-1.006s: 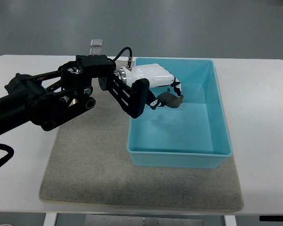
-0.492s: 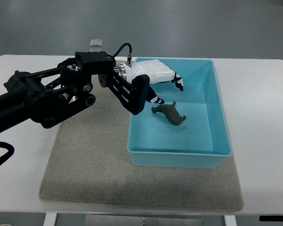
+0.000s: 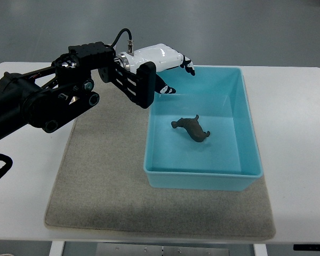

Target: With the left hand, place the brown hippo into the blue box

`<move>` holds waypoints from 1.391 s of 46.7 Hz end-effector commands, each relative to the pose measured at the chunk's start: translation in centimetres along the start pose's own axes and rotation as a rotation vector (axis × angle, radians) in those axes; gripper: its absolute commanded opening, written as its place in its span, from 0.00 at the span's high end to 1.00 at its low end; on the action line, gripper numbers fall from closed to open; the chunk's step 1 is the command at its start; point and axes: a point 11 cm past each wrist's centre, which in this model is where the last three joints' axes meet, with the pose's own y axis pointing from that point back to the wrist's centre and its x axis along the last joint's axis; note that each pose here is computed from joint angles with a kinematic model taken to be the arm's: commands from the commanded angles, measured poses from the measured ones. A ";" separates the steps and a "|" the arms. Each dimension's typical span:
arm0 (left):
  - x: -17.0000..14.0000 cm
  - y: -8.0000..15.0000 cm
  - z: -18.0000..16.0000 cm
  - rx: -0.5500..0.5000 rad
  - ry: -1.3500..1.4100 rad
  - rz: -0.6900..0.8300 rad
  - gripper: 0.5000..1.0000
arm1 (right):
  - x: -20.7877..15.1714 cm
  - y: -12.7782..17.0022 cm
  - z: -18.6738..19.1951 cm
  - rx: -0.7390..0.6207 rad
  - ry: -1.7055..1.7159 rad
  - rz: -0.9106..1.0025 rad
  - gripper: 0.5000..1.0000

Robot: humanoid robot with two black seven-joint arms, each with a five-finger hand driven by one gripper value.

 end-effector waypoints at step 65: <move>0.1 6.0 -14.7 0.443 0.980 0.572 0.01 | 0.0 0.0 0.0 0.000 0.000 0.000 0.13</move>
